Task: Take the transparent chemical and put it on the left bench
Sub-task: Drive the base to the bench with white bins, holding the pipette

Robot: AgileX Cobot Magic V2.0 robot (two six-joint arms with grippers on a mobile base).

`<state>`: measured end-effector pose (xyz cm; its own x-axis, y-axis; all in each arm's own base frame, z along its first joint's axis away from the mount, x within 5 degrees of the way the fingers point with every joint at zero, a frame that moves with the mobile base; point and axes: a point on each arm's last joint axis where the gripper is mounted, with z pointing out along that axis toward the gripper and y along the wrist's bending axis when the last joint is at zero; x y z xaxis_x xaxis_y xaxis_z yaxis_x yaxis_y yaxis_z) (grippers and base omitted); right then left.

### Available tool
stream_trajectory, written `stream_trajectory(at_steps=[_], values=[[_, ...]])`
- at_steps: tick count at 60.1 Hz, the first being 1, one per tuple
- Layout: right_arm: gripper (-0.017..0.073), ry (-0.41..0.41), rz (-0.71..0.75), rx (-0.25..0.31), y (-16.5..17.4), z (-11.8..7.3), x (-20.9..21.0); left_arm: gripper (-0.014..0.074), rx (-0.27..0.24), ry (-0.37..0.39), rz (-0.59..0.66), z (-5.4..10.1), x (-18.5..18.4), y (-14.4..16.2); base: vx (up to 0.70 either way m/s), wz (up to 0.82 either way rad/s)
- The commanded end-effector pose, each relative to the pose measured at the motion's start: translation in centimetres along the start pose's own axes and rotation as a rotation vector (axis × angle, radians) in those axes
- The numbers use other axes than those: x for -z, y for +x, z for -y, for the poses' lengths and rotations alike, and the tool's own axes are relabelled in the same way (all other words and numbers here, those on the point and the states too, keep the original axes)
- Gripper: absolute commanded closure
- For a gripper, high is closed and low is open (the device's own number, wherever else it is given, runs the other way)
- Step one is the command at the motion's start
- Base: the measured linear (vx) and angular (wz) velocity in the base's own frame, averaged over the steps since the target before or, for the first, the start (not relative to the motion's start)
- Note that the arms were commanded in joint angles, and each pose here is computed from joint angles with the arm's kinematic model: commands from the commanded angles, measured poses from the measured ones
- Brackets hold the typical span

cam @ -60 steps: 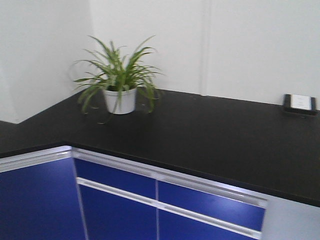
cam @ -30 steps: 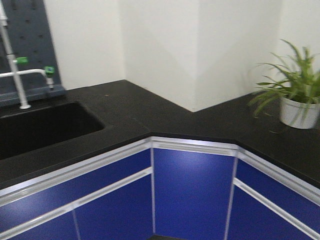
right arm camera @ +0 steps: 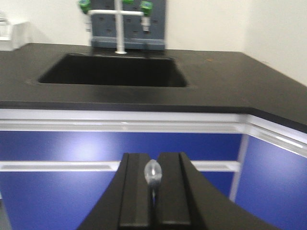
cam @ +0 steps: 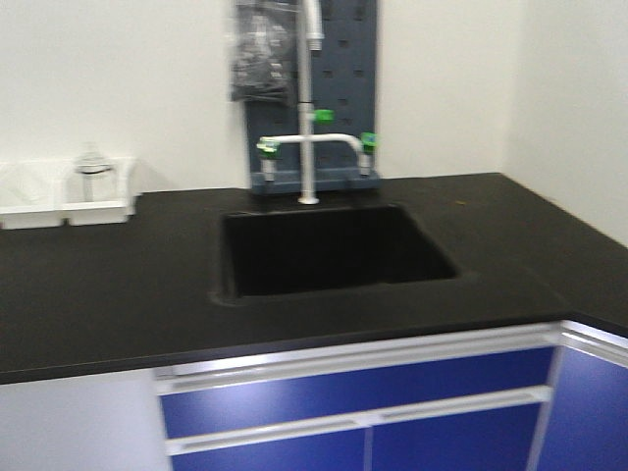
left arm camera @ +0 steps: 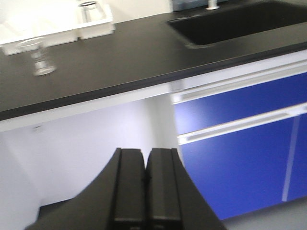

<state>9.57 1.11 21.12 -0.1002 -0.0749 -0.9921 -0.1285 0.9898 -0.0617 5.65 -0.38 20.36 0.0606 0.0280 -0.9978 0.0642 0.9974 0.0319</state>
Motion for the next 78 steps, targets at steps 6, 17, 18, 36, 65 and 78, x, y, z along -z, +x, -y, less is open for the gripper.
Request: stream_trajectory(at_steps=[6,17,18,36,65,78], values=[[0.0562,-0.02,0.095,-0.003,-1.6,-0.11,-0.09,0.0597,0.009,-0.002,0.081,-0.01,0.13,-0.28,0.2,0.75],[0.0562,-0.02,0.095,-0.003,-1.6,-0.11,-0.09,0.0597,0.009,-0.002,0.081,-0.01,0.13,-0.28,0.22,0.82],[0.0562,-0.02,0.095,-0.003,-1.6,-0.11,-0.09,0.0597,0.009,-0.002,0.081,-0.01,0.13,-0.28,0.24,0.87],[0.0562,-0.02,0.095,-0.003,-1.6,-0.11,-0.09,0.0597,0.009,-0.002,0.081,-0.01,0.13,-0.28,0.25,0.77],[0.0562,-0.02,0.094,-0.003,-1.59,-0.11,-0.09,0.0597,0.009,-0.002,0.081,-0.01,0.13,-0.28,0.31,0.25],[0.0562,-0.02,0.094,-0.003,-1.59,-0.11,-0.09,0.0597,0.009,-0.002,0.081,-0.01,0.13,-0.28,0.39,-0.02]])
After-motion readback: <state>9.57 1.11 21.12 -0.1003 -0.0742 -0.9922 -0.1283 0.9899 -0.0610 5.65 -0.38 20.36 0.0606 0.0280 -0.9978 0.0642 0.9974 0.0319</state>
